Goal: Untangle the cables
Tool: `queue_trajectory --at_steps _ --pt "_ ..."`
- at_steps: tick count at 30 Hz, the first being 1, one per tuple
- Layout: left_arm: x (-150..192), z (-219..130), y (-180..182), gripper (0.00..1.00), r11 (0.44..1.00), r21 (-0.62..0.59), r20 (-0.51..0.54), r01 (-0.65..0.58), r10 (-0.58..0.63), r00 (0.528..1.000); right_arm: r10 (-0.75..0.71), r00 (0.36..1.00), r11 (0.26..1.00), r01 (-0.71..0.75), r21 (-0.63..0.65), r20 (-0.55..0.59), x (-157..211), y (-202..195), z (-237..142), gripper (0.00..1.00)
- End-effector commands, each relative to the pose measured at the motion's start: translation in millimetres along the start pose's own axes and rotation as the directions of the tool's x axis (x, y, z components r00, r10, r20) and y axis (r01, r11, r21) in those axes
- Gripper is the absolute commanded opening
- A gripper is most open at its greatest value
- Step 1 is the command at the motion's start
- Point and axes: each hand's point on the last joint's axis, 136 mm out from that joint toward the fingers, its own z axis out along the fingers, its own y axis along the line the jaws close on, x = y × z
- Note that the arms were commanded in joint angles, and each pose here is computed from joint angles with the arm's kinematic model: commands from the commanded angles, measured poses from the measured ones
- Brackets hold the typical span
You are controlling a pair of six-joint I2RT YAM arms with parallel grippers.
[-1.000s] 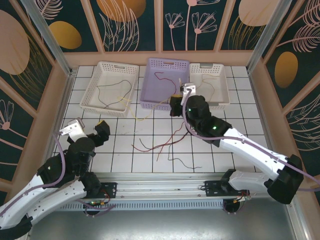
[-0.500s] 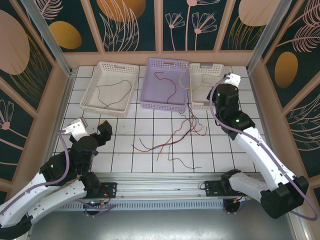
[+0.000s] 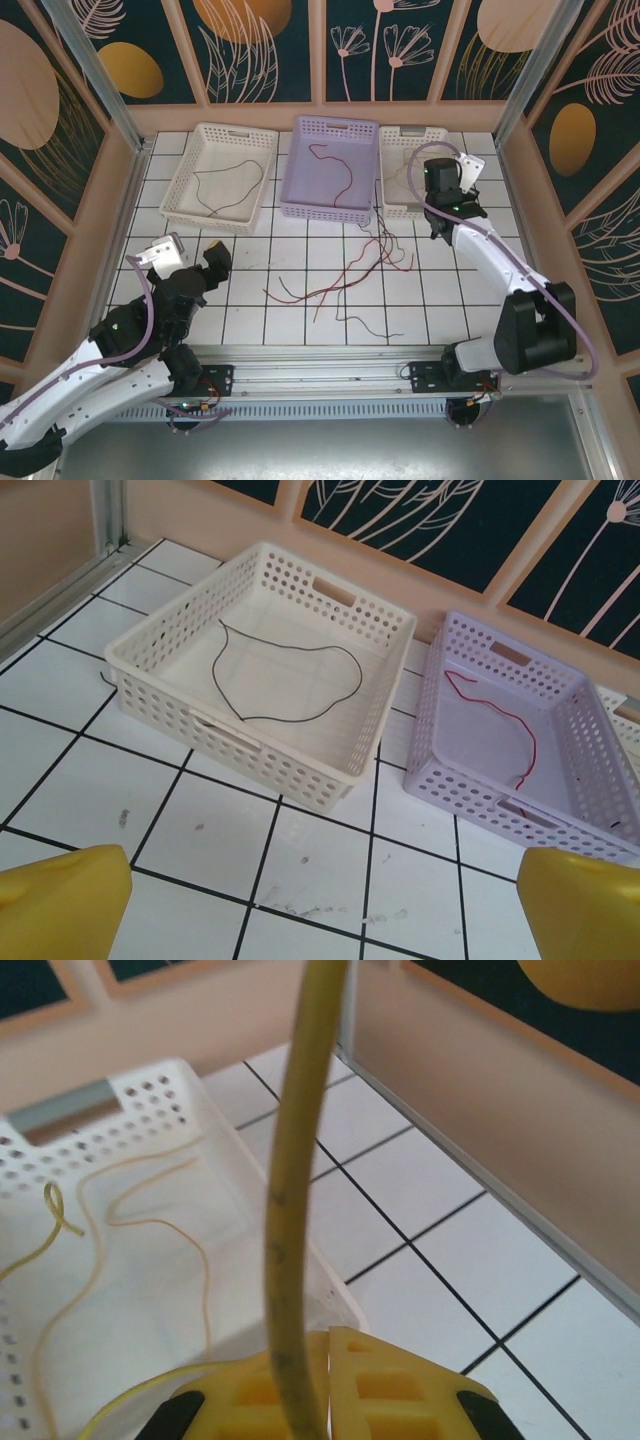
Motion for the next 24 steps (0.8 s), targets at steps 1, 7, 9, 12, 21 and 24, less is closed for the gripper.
queue_trajectory --at_steps 1,7,9,12,21,24 --pt "9.0 4.5 -5.9 0.98 1.000 0.025 -0.017 -0.002 0.002 1.000 0.042 0.998 0.995 -0.045 0.087 0.044 -17.7 -10.1 9.2 0.00" --pt "8.0 0.2 -3.5 0.98 0.998 0.050 -0.016 0.044 -0.043 0.999 0.001 1.000 0.997 0.001 0.073 -0.028 -0.5 9.2 36.5 0.00" --pt "7.0 -0.8 -3.5 0.99 0.997 0.056 -0.014 0.049 -0.049 0.999 -0.023 0.998 0.998 0.027 0.062 -0.053 8.1 20.3 44.7 0.00" --pt "9.9 0.7 -6.2 0.99 0.997 0.061 -0.025 0.040 -0.039 0.999 -0.075 0.994 0.994 0.081 0.069 -0.085 18.9 34.6 56.5 0.00" --pt "14.4 3.0 -9.0 0.98 0.998 0.065 -0.039 0.027 -0.024 0.999 -0.160 0.968 0.985 0.171 0.040 -0.193 54.8 64.8 83.1 0.00" --pt "15.7 3.8 -9.6 0.99 0.998 0.066 -0.041 0.024 -0.021 0.999 -0.181 0.957 0.981 0.192 0.024 -0.224 62.6 70.2 88.5 0.00"
